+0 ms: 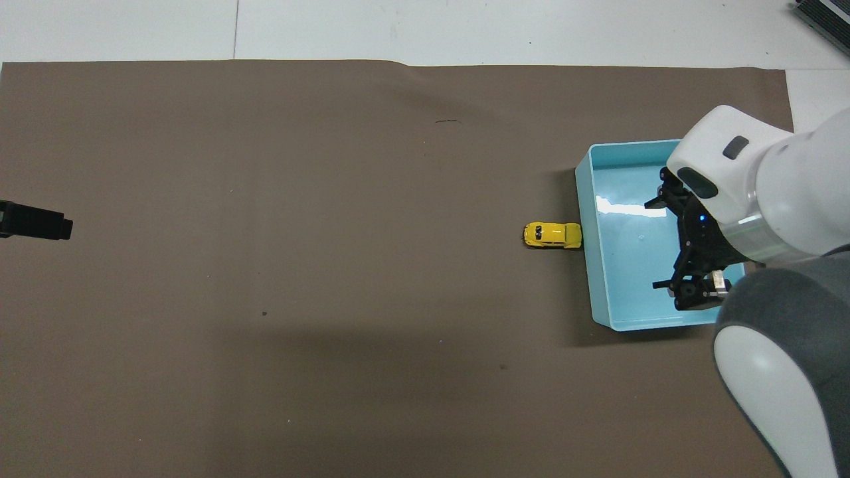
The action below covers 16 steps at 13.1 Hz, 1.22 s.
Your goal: Wind up and store yellow beetle car
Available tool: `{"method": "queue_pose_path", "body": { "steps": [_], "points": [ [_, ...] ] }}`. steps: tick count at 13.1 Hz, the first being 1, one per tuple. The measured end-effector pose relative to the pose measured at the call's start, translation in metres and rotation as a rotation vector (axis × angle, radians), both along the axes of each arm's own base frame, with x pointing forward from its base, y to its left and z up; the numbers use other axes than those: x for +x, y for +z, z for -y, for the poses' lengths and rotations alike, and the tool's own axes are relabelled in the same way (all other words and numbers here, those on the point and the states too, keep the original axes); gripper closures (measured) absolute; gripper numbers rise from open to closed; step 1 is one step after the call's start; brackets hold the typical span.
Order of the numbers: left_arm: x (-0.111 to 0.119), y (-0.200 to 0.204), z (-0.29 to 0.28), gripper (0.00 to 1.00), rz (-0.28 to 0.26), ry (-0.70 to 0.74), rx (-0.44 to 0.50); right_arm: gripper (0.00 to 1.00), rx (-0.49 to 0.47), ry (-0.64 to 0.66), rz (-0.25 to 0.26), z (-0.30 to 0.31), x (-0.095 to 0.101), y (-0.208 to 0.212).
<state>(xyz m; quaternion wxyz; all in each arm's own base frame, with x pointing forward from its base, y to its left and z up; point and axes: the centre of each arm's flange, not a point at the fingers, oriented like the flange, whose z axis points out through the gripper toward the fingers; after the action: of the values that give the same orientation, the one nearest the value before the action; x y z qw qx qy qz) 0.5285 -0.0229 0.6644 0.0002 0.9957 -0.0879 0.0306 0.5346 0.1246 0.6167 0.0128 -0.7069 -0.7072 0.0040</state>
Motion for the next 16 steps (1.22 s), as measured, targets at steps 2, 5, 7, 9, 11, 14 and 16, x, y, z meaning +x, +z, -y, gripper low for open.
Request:
{"method": "queue_pose_path", "body": {
  "steps": [2,5,7,9,11,14,16],
  "points": [
    [-0.001,0.003,0.004,0.00,0.001,0.001,-0.007,0.00,0.000,0.008,-0.006,-0.006,0.006,-0.011],
    [-0.002,0.004,0.006,0.00,0.001,0.000,-0.009,0.00,0.001,0.012,-0.005,-0.009,0.014,-0.023],
    [-0.005,0.006,0.006,0.00,-0.002,0.000,-0.009,0.00,0.002,0.014,-0.007,-0.010,0.018,-0.033],
    [-0.008,0.005,0.006,0.00,-0.024,0.000,-0.008,0.00,0.002,0.024,-0.010,-0.011,0.024,-0.042],
    [-0.011,0.003,0.006,0.00,-0.051,0.000,-0.006,0.00,0.003,0.037,-0.015,-0.012,0.029,-0.054],
    [-0.013,0.004,-0.002,0.00,-0.055,0.018,-0.007,0.00,0.003,0.045,-0.023,-0.014,0.039,-0.075],
    [-0.013,0.004,-0.009,0.00,-0.057,0.030,-0.008,0.00,0.005,0.047,-0.013,-0.015,0.042,-0.090]
  ]
}}
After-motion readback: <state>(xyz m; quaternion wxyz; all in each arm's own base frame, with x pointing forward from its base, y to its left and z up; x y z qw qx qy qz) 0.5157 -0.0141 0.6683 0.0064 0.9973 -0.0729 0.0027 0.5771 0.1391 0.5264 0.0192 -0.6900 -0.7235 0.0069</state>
